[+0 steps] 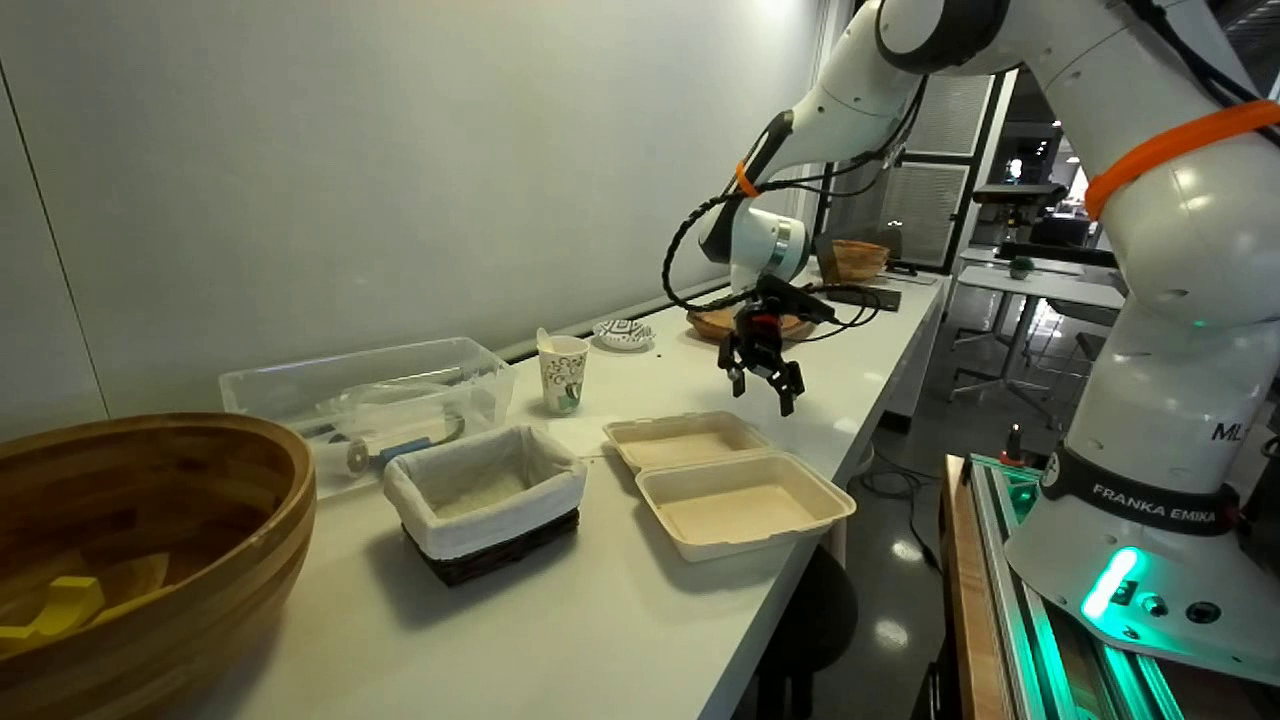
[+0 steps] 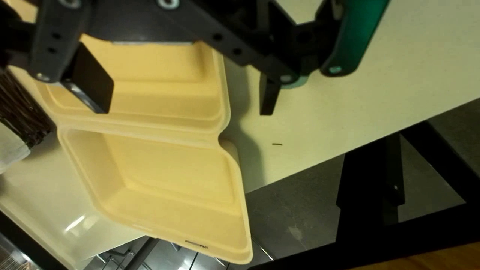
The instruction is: Close the take-away food packet
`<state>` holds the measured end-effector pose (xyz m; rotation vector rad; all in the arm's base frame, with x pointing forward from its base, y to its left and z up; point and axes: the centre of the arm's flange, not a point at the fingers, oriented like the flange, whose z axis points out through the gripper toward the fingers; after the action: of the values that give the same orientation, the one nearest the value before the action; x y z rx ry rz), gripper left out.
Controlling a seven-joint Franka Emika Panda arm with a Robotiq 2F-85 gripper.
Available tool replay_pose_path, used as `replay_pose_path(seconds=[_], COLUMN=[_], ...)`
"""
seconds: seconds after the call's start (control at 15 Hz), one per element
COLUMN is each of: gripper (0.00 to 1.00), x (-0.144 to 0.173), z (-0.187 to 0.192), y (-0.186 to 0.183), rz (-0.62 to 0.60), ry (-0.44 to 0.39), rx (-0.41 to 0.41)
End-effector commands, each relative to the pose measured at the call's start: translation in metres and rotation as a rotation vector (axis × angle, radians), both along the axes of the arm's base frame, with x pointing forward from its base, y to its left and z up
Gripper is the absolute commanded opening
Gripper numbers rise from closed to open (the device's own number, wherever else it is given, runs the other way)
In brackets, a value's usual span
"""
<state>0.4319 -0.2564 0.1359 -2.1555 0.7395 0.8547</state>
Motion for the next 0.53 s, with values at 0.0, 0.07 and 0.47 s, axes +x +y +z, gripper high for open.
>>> replay_pose_path(seconds=[0.0,0.07,0.47], gripper=[1.0,1.0,0.99], x=[-0.002,-0.001,0.011], z=[-0.001,-0.004,-0.018], y=[0.001,-0.002,-0.007], rz=[0.011,0.036,0.092], ry=[0.018,0.031,0.023], rx=[0.024,0.01,-0.019])
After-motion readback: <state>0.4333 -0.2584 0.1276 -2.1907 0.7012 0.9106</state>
